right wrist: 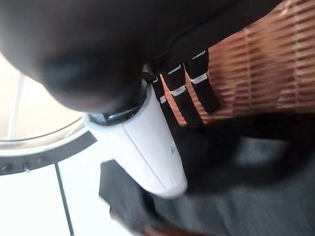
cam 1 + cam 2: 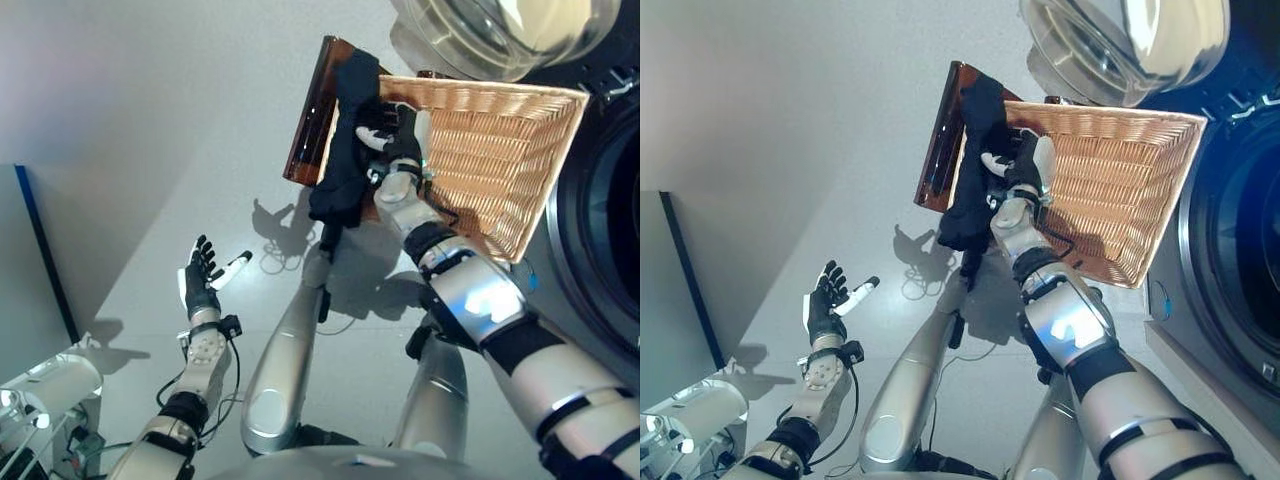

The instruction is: Pick up the clothes and place them into the washing machine

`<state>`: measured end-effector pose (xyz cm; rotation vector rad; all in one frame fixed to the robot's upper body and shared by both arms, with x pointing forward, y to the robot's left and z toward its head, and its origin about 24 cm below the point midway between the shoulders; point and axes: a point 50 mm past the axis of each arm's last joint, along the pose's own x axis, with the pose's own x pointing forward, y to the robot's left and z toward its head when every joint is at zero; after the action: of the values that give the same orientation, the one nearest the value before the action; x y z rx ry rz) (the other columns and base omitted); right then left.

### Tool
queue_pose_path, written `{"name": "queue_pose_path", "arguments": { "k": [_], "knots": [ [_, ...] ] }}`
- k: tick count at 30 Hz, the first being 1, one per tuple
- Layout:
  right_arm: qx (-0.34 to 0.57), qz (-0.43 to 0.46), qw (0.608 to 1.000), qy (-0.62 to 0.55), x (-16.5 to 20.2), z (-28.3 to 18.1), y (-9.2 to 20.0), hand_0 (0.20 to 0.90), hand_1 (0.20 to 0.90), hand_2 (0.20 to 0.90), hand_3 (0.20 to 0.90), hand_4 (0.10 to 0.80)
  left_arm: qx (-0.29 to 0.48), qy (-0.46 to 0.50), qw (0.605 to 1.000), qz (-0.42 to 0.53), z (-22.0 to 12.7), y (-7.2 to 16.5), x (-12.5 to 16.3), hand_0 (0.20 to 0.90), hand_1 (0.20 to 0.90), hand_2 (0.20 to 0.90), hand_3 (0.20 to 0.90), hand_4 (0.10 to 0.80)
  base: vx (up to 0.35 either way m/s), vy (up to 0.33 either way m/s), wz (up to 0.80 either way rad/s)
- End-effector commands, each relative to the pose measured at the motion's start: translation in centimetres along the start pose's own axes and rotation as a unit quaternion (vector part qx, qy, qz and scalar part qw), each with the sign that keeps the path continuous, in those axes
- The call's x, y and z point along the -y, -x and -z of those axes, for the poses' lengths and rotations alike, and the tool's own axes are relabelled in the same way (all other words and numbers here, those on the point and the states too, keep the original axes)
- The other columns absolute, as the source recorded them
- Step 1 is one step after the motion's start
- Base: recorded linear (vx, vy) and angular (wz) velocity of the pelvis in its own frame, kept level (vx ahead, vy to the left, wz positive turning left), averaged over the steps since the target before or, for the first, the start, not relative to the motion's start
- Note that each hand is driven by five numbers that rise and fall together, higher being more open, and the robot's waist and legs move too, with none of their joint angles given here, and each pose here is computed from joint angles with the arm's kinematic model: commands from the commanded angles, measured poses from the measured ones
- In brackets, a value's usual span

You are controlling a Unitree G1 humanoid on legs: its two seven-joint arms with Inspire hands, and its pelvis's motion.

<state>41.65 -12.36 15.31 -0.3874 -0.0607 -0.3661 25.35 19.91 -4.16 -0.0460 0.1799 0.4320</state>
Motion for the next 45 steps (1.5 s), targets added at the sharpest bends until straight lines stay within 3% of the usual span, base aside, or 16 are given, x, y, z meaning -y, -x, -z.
{"name": "queue_pose_path", "arguments": {
  "k": [1, 25, 26, 28, 29, 30, 31, 32, 40, 43, 44, 45],
  "knots": [
    [0.060, 0.010, 0.998, -0.021, -0.4, -3.4, -0.1, 0.200, 0.200, 0.200, 0.200, 0.300, 0.043, 0.000, 0.998, -0.040, -1.6, -0.6, -2.7, 0.900, 0.900, 0.900, 0.900, 0.800, 0.000, 0.000, 0.00],
    [0.034, 0.031, 0.999, -0.007, 0.4, -1.4, -0.2, 0.214, 0.214, 0.214, 0.214, 0.310, 0.026, -0.008, 0.999, -0.037, -0.6, 0.0, -3.1, 0.900, 0.900, 0.900, 0.900, 0.800, 0.000, 0.000, 0.00],
    [0.035, 0.032, 0.999, -0.005, 0.4, -1.3, -0.2, 0.252, 0.252, 0.252, 0.252, 0.337, 0.025, -0.007, 0.999, -0.039, -0.6, 0.0, -3.2, 0.900, 0.900, 0.900, 0.900, 0.800, 0.000, 0.000, 0.00],
    [0.033, 0.033, 0.999, -0.001, 0.5, -0.9, -0.2, 0.266, 0.266, 0.266, 0.266, 0.347, 0.022, -0.007, 0.999, -0.042, -0.4, 0.1, -3.2, 0.900, 0.900, 0.900, 0.900, 0.800, 0.000, 0.000, 0.00],
    [0.031, 0.034, 0.999, 0.002, 0.6, -0.6, -0.2, 0.315, 0.315, 0.315, 0.315, 0.382, 0.020, -0.007, 0.999, -0.044, -0.3, 0.0, -3.2, 0.900, 0.900, 0.900, 0.900, 0.800, 0.000, 0.000, 0.00],
    [0.032, 0.035, 0.999, 0.007, 0.7, -0.5, -0.2, 0.433, 0.433, 0.433, 0.433, 0.467, 0.019, -0.007, 0.999, -0.046, -0.3, 0.0, -3.3, 0.900, 0.900, 0.900, 0.900, 0.800, 0.014, -0.012, -0.04],
    [0.033, 0.033, 0.999, 0.023, 0.8, 0.0, -0.1, 0.494, 0.494, 0.494, 0.494, 0.510, 0.016, -0.004, 0.999, -0.047, -0.2, 0.1, -3.2, 0.900, 0.900, 0.900, 0.900, 0.800, 0.015, -0.007, -0.06],
    [0.038, 0.033, 0.998, 0.041, 0.8, 0.2, 0.0, 0.900, 0.900, 0.900, 0.900, 0.800, 0.016, -0.003, 0.999, -0.049, -0.2, 0.0, -3.3, 0.900, 0.900, 0.900, 0.900, 0.800, 0.014, -0.004, -0.06],
    [0.117, 0.038, 0.961, 0.249, 1.4, 1.2, 0.0, 0.900, 0.900, 0.900, 0.900, 0.800, 0.019, -0.010, 0.998, -0.064, -0.2, 0.1, -3.7, 0.900, 0.900, 0.900, 0.900, 0.800, 0.001, -0.001, 0.00],
    [0.170, 0.057, 0.895, 0.408, 3.3, 2.2, -0.3, 0.900, 0.900, 0.900, 0.900, 0.800, 0.023, -0.022, 0.997, -0.070, -0.3, 0.0, -3.8, 0.900, 0.900, 0.900, 0.900, 0.800, 0.014, -0.022, 0.00],
    [0.170, 0.057, 0.895, 0.408, 3.3, 2.2, -0.3, 0.900, 0.900, 0.900, 0.900, 0.800, 0.023, -0.022, 0.997, -0.070, -0.3, 0.0, -3.8, 0.900, 0.900, 0.900, 0.900, 0.800, 0.000, 0.000, 0.00],
    [0.195, 0.071, 0.845, 0.493, 4.7, 2.3, -0.9, 0.900, 0.900, 0.900, 0.900, 0.800, 0.027, -0.024, 0.997, -0.066, -0.5, 0.0, -3.7, 0.900, 0.900, 0.900, 0.900, 0.800, 0.000, 0.000, 0.00]
  ]
}}
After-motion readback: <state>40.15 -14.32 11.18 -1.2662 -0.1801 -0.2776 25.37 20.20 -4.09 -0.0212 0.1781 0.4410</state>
